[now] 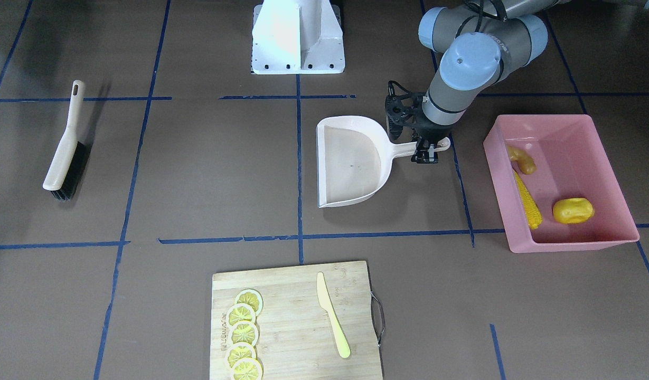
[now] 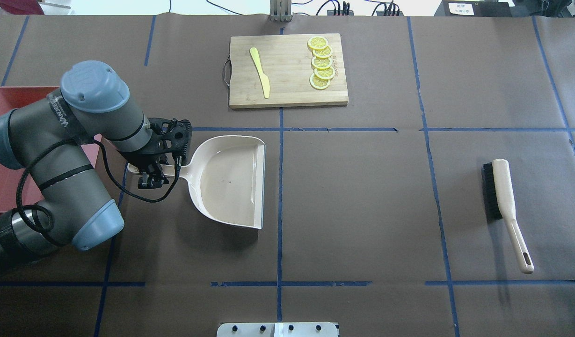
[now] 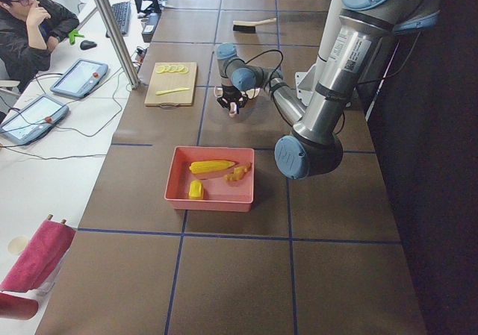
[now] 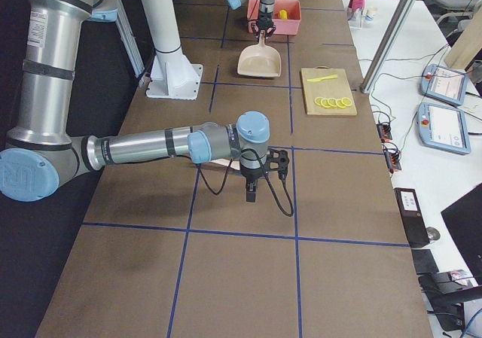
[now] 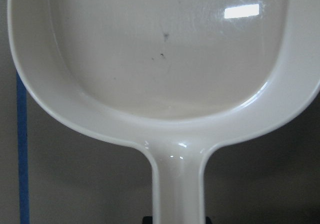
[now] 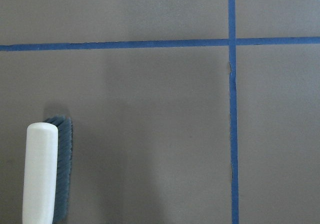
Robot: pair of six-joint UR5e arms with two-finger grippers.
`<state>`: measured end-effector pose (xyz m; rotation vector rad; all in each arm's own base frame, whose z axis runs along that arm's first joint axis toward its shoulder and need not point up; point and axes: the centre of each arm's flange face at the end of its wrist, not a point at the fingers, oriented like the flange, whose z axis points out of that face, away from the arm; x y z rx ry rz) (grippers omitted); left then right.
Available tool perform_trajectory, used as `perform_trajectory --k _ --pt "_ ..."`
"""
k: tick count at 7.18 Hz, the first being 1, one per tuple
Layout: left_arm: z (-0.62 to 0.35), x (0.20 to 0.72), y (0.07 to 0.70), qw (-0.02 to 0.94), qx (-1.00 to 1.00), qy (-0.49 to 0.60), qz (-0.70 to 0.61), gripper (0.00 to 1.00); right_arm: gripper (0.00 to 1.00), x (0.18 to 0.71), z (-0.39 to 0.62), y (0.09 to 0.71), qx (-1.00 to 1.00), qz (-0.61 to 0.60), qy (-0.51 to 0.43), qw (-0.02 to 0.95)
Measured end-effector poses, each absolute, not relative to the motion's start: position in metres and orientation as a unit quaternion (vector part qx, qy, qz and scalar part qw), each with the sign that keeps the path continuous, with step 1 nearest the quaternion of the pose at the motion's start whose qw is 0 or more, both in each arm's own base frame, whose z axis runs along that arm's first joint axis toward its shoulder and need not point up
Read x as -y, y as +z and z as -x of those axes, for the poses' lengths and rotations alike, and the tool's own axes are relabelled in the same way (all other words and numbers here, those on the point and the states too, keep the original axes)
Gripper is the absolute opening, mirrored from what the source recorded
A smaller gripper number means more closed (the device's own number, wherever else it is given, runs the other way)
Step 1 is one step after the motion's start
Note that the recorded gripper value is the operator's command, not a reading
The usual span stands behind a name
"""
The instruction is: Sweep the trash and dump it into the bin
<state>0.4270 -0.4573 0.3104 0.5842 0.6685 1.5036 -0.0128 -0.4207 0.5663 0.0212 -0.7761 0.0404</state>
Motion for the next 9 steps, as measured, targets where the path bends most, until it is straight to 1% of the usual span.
perform_trajectory --k 1,3,4,5,9 --pt "-0.434 0.453 0.312 0.642 -0.289 0.662 -0.255 0.23 1.00 0.421 0.013 0.566 0.378 -0.010 0.020 0.926" --pt "-0.443 0.451 0.313 0.640 -0.284 0.666 -0.258 0.66 1.00 0.420 0.013 0.566 0.378 -0.010 0.020 0.925" --pt "-0.448 0.454 0.311 0.636 -0.285 0.664 -0.271 0.90 1.00 0.420 0.013 0.566 0.378 -0.010 0.020 0.925" --pt "-0.453 0.457 0.312 0.634 -0.288 0.660 -0.281 1.00 1.00 0.420 0.013 0.566 0.379 -0.010 0.020 0.925" --pt "-0.445 0.464 0.308 0.641 -0.291 0.645 -0.297 1.00 1.00 0.421 0.013 0.565 0.379 -0.010 0.020 0.925"
